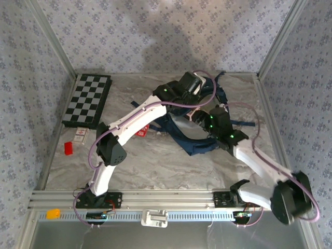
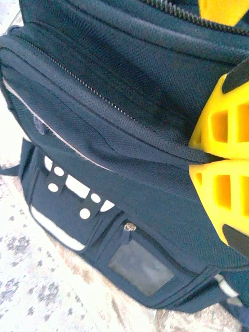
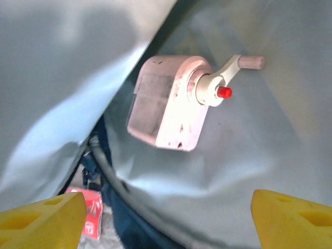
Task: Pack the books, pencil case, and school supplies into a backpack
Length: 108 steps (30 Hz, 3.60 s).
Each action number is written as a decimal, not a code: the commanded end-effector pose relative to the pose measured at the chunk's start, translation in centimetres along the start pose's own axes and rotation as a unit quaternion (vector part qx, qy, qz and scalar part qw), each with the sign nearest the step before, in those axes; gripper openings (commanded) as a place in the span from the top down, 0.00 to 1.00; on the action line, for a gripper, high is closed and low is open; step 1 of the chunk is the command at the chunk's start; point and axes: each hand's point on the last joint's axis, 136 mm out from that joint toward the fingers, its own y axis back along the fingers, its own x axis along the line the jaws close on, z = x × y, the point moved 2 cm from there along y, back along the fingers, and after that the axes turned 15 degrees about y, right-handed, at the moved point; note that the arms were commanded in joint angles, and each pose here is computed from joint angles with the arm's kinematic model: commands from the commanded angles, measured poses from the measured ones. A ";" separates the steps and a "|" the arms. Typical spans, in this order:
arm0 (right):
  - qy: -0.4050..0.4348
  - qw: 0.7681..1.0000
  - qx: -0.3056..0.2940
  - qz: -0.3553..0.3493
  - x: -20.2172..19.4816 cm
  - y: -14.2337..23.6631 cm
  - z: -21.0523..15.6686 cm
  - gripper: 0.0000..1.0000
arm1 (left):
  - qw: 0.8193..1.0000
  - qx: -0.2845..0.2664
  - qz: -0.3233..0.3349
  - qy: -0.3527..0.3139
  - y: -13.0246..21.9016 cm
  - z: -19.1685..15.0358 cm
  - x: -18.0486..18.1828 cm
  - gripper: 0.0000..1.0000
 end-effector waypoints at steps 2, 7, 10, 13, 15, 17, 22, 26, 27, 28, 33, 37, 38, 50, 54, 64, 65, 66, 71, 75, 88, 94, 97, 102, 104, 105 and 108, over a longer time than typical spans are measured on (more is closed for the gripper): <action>0.008 0.992 0.058 -0.116 -5.7 4.3 -4.6 0.19 | 0.995 -0.025 -0.061 0.068 2.7 1.7 -1.1 0.90; 0.045 0.991 0.049 -0.112 -5.2 7.7 -5.0 0.24 | 0.986 0.003 -0.102 0.131 4.3 0.9 -1.0 0.66; 0.064 0.991 0.064 -0.097 -4.1 7.9 -5.1 0.24 | 0.972 -0.010 -0.141 0.186 6.3 0.1 0.4 0.54; 0.083 0.990 0.091 -0.068 -2.3 7.1 -5.5 0.23 | 0.953 -0.019 -0.142 0.268 6.7 -1.2 4.7 0.50; 0.093 0.988 0.112 -0.045 -0.7 6.2 -5.7 0.23 | 0.938 -0.019 -0.132 0.319 5.8 -2.3 8.0 0.49; 0.106 0.986 0.124 -0.036 0.5 5.2 -6.0 0.22 | 0.920 0.000 -0.121 0.372 4.2 -3.7 11.0 0.48; 0.102 0.984 0.143 -0.035 1.8 2.3 -6.3 0.21 | 0.891 0.016 -0.112 0.439 -0.2 -5.0 15.1 0.48; 0.107 0.984 0.140 -0.040 2.1 1.3 -5.9 0.21 | 0.873 0.027 -0.111 0.474 -3.8 -5.3 16.6 0.48; 0.104 0.983 0.143 -0.045 1.8 1.1 -6.0 0.21 | 0.869 0.025 -0.116 0.480 -4.6 -5.2 16.9 0.48; 0.101 0.983 0.147 -0.047 1.6 0.9 -6.0 0.21 | 0.866 0.022 -0.117 0.486 -5.4 -5.2 17.2 0.48; 0.091 0.983 0.148 -0.052 0.4 0.1 -5.9 0.21 | 0.846 0.030 -0.115 0.519 -8.9 -5.6 18.7 0.49; 0.081 0.984 0.151 -0.058 -0.5 -0.2 -5.8 0.21 | 0.842 0.050 -0.120 0.524 -11.2 -5.6 18.3 0.49; 0.078 0.984 0.149 -0.058 -0.7 -0.3 -5.6 0.21 | 0.839 0.053 -0.119 0.528 -11.6 -5.9 18.3 0.49; 0.050 0.985 0.125 -0.108 -4.7 -1.9 -0.5 0.16 | 0.814 0.104 -0.111 0.560 -12.8 -10.1 13.7 0.68; 0.065 0.978 0.113 -0.163 -5.8 -1.5 2.0 0.10 | 0.805 0.116 -0.099 0.574 -11.2 -12.2 11.0 0.70; 0.114 0.958 0.133 -0.226 -4.9 2.8 -1.1 0.01 | 0.775 0.085 -0.073 0.622 -11.5 -12.2 13.8 0.67; 0.115 0.959 0.134 -0.224 -4.8 3.2 -1.6 0.00 | 0.774 0.083 -0.072 0.623 -11.5 -12.2 13.9 0.67; 0.116 0.959 0.137 -0.220 -4.7 3.5 -2.1 0.00 | 0.773 0.079 -0.073 0.626 -11.6 -12.0 13.9 0.67; 0.116 0.962 0.149 -0.196 -3.8 4.6 -3.8 0.00 | 0.761 0.072 -0.095 0.638 -12.0 -11.1 12.7 0.75; 0.125 0.966 0.160 -0.163 -2.1 4.6 -4.7 0.00 | 0.753 0.074 -0.111 0.645 -11.9 -10.3 11.6 0.84; 0.153 0.963 0.212 -0.067 3.3 -0.3 -7.4 0.14 | 0.733 0.108 -0.140 0.657 -7.8 -11.9 5.3 1.00; 0.141 0.968 0.177 -0.104 -1.1 0.1 -4.5 0.40 | 0.732 0.128 -0.152 0.652 -6.7 -12.8 2.2 0.95; 0.157 0.967 0.174 -0.100 -1.7 0.7 -4.3 0.42 | 0.739 0.113 -0.165 0.643 -5.8 -12.0 2.7 0.83; 0.184 0.957 0.182 -0.134 -0.8 2.3 -5.5 0.41 | 0.768 0.090 -0.139 0.619 -3.7 -12.3 5.4 0.69; 0.180 0.956 0.185 -0.137 0.3 2.3 -6.4 0.41 | 0.771 0.083 -0.128 0.618 -3.6 -12.7 6.9 0.67; 0.179 0.956 0.189 -0.136 0.9 2.1 -6.9 0.41 | 0.772 0.086 -0.123 0.618 -3.7 -12.9 7.5 0.66; 0.189 0.952 0.188 -0.153 2.6 1.2 -7.9 0.37 | 0.765 0.090 -0.094 0.631 -4.6 -14.2 9.2 0.65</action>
